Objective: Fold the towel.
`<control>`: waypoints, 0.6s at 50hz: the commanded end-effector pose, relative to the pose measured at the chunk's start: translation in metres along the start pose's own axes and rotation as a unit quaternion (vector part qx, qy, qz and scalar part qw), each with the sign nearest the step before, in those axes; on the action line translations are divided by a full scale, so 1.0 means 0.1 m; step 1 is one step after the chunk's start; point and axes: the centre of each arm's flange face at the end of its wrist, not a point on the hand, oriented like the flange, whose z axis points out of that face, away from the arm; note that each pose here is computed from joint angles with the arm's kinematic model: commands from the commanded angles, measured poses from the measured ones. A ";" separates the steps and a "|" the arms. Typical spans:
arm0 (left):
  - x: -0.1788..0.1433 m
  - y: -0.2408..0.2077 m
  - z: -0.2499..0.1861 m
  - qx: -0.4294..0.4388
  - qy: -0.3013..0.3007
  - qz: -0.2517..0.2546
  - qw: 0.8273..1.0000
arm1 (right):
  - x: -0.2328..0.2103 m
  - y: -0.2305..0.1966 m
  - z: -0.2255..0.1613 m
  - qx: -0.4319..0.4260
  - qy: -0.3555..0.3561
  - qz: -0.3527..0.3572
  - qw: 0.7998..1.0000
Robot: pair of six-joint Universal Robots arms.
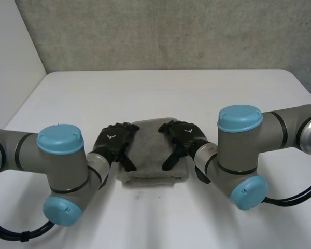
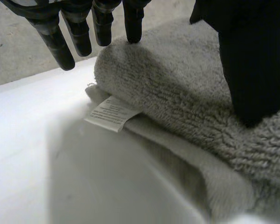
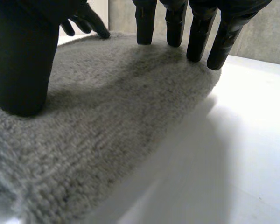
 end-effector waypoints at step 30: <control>-0.24 -2.01 -0.99 0.198 -0.035 0.010 0.980 | 0.58 -1.78 -1.28 0.241 0.146 -0.061 0.958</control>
